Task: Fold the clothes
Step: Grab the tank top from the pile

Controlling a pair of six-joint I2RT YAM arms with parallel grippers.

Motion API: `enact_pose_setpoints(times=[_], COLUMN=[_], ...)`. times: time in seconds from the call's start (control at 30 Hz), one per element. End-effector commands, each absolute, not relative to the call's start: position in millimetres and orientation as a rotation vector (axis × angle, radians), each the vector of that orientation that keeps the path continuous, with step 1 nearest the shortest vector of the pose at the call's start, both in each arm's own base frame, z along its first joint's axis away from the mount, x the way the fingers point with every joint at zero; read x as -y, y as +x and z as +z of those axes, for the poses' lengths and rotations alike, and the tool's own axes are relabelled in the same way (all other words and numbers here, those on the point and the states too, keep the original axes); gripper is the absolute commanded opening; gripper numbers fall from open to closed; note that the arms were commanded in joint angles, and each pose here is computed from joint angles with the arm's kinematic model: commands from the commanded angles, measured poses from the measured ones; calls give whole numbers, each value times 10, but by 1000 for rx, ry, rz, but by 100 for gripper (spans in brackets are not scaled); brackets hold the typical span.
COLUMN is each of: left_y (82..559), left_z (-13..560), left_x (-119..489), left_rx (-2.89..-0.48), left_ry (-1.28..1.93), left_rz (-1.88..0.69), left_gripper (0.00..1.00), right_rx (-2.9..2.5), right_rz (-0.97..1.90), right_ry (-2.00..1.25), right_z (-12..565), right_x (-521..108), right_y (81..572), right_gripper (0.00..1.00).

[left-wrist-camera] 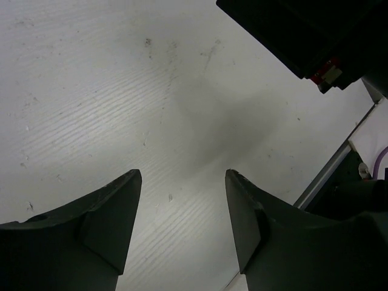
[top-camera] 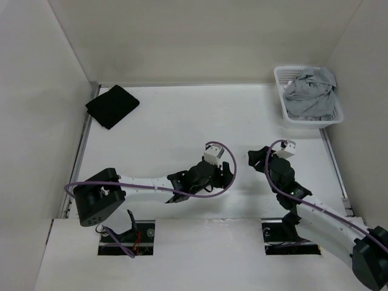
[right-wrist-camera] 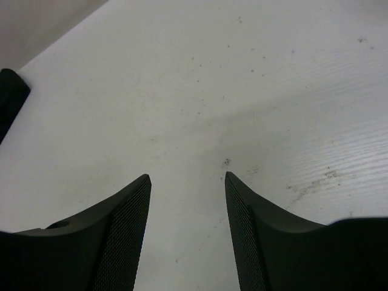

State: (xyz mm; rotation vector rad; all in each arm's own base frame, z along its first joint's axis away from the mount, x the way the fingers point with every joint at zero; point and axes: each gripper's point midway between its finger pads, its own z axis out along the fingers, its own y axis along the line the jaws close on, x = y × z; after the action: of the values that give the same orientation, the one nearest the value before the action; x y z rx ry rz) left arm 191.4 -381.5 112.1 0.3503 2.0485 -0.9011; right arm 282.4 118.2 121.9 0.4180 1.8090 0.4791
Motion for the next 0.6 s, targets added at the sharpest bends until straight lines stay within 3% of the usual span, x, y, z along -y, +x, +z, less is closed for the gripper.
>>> enact_pose_setpoints(times=[0.0,0.23,0.3,0.4,0.57], left_y=[1938,1850,1822,1837,2056], left_z=[1400,1210,1217,1290,1327], left_x=[3897,3983,3995,3930,3616], left_rx=[-1939,-1953,-1937,-1893,-1880], left_ry=[373,450,466,458,366], left_rz=[-949,-947,-966,-980,-929], left_gripper=[57,53,46,11,6], right_rx=[-1737,-1740,-1729,-1695,-1655], right_rz=[514,515,497,344,136], right_ry=[435,424,437,520,687], right_z=[1482,1777,1938,2453,2814], right_x=[-1196,-1232,-1204,-816,15], right_y=[2816,2855,2948,3389,4156], right_gripper=[56,13,9,4,0])
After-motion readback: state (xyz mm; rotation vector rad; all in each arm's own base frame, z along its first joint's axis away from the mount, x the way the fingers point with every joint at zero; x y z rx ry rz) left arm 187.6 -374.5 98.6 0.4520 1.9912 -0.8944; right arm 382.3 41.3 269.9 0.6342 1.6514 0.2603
